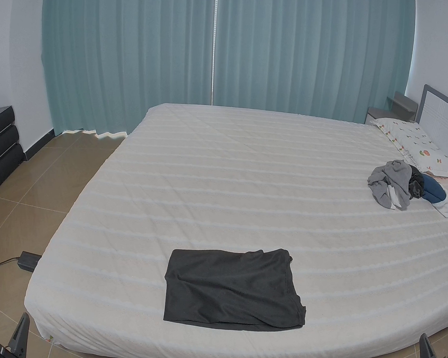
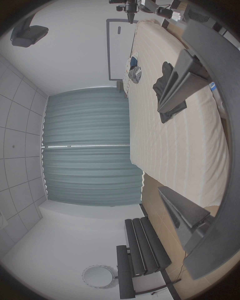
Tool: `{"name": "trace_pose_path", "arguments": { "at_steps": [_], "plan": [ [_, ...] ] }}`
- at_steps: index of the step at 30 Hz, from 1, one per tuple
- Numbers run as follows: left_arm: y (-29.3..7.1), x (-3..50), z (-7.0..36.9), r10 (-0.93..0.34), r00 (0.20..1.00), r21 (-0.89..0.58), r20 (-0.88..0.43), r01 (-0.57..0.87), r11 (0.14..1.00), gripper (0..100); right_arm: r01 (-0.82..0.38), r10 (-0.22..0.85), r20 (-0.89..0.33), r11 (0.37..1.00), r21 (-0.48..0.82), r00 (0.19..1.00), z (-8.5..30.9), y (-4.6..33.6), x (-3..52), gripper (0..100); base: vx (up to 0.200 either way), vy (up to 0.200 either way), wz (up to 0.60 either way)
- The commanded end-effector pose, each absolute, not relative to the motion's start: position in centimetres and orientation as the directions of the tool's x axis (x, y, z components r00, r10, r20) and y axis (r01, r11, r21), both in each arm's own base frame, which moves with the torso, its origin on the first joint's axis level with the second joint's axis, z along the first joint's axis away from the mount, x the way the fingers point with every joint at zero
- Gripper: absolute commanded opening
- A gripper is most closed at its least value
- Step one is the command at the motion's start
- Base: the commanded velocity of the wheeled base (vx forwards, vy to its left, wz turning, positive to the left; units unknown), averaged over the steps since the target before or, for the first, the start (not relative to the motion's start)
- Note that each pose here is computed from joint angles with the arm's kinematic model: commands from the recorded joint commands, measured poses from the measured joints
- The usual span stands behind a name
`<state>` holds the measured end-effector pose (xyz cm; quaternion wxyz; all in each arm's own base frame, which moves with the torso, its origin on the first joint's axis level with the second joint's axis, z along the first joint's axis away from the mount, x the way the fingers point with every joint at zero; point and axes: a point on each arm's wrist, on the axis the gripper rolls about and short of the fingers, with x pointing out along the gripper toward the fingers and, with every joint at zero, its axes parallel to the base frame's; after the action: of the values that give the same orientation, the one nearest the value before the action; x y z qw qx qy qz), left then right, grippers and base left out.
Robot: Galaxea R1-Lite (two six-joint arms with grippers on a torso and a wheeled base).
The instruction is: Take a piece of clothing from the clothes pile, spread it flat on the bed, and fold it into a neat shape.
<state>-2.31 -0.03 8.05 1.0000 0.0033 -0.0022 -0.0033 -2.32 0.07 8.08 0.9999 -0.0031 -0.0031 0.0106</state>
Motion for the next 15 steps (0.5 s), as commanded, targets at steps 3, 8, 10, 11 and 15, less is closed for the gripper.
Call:
{"name": "trace_pose_path", "arguments": {
  "at_steps": [3,8,10,11,15],
  "plan": [
    [-0.03,-2.29,7.59,-0.003,1.000,0.009,0.002,0.003,1.000,100,-0.021,0.021,0.000,1.000,-0.006,1.000,7.59,0.06,-2.26,100,0.000,0.000,0.00],
    [-0.02,-2.29,7.59,-0.005,1.000,0.011,0.002,0.005,1.000,100,-0.023,0.023,0.000,1.000,-0.009,1.000,7.59,0.07,-2.26,100,0.000,0.000,0.00],
    [-0.02,-2.29,7.59,-0.005,1.000,0.011,0.002,0.005,1.000,100,-0.021,0.021,0.000,1.000,-0.008,1.000,7.59,0.06,-2.26,100,0.000,0.000,0.00],
    [-0.02,-2.29,7.59,-0.005,1.000,0.011,0.002,0.005,1.000,100,-0.021,0.021,0.000,1.000,-0.008,1.000,7.59,0.06,-2.26,100,0.000,0.000,0.00],
    [-0.02,-2.29,7.59,-0.005,1.000,0.009,0.002,0.005,1.000,100,-0.021,0.021,0.000,1.000,-0.006,1.000,7.59,0.06,-2.26,100,0.000,0.000,0.00]
  ]
}}
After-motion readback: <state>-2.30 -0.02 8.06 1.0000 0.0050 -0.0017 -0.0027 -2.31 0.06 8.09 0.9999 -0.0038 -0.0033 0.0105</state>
